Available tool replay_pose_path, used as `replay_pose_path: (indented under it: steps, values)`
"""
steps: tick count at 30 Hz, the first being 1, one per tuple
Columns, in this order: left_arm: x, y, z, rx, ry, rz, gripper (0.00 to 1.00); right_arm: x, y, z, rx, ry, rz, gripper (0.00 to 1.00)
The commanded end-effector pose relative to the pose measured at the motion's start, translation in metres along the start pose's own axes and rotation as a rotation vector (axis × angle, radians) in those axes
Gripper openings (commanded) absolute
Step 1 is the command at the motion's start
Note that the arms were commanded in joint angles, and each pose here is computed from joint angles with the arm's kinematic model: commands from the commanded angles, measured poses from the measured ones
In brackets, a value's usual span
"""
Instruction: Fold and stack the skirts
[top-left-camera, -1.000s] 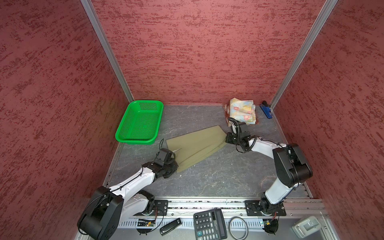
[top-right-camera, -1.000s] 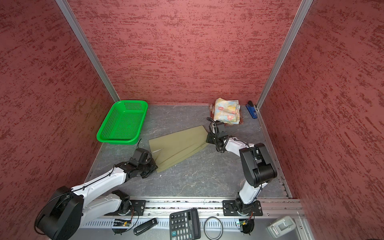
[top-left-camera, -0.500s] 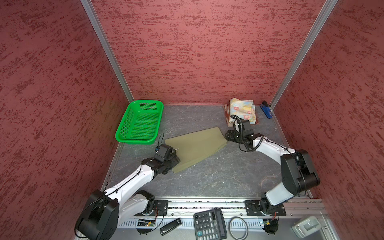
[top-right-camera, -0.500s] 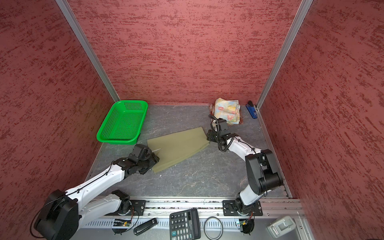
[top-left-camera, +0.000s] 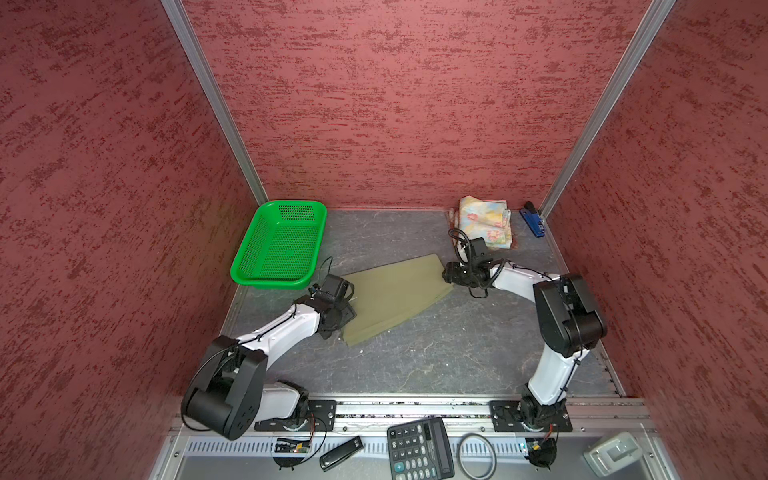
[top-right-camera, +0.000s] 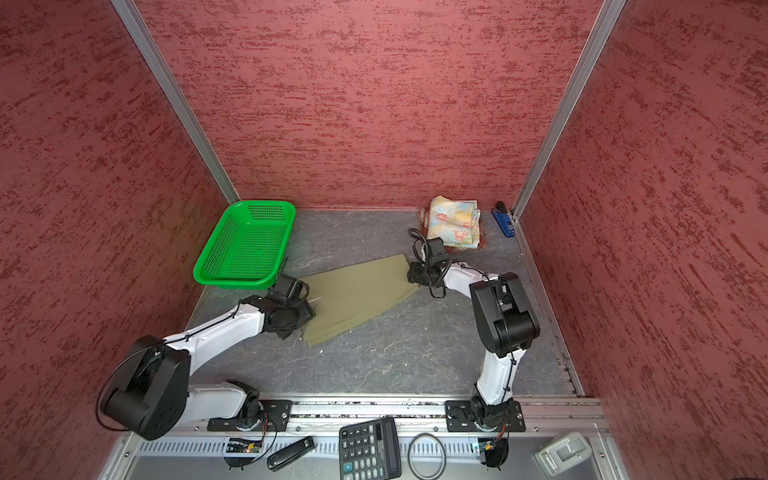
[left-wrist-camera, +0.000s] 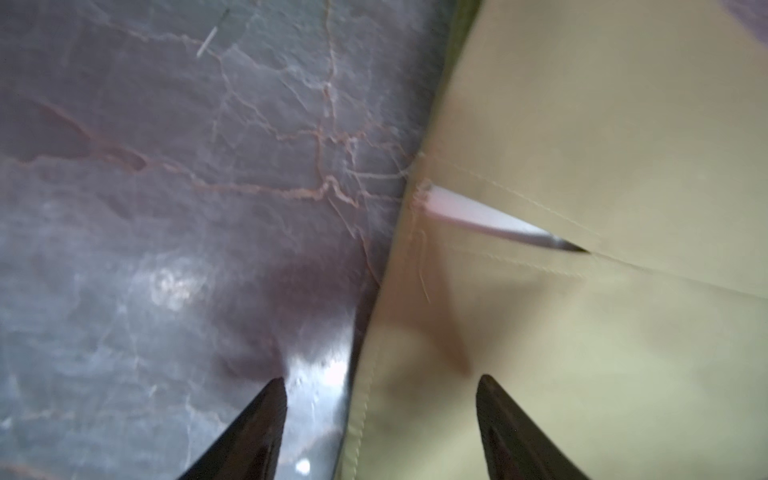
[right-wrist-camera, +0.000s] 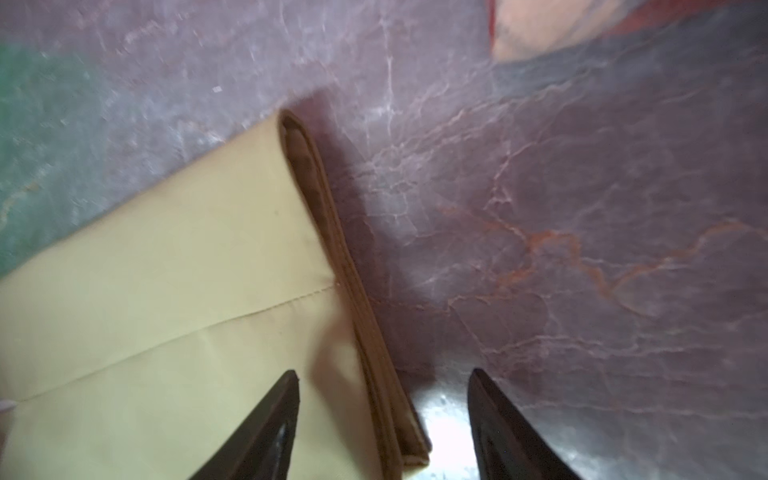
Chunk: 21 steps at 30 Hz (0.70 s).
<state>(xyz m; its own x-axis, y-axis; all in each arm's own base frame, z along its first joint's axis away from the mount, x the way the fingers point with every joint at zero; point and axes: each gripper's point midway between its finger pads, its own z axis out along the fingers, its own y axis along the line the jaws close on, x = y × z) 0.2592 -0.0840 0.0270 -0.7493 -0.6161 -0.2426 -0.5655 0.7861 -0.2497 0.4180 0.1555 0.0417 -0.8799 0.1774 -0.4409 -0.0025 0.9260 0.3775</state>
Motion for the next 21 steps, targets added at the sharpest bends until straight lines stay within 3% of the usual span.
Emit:
replay_pose_path:
  steps: [1,9,14,21]
  values:
    - [-0.014,-0.009,0.009,0.013,-0.030,0.043,0.68,0.007,-0.002,0.001,-0.003,0.017,-0.001,0.62]
    - [-0.024,-0.016,0.024,-0.046,-0.032,0.146,0.64,0.061,-0.032,0.008,0.093,0.086,0.096,0.48]
    - [-0.029,-0.029,0.028,-0.040,-0.026,0.215,0.64,0.094,-0.036,-0.009,0.109,0.094,0.147,0.39]
    - [-0.028,-0.044,0.040,-0.007,0.000,0.255,0.64,0.112,-0.032,-0.040,0.116,0.056,0.191,0.38]
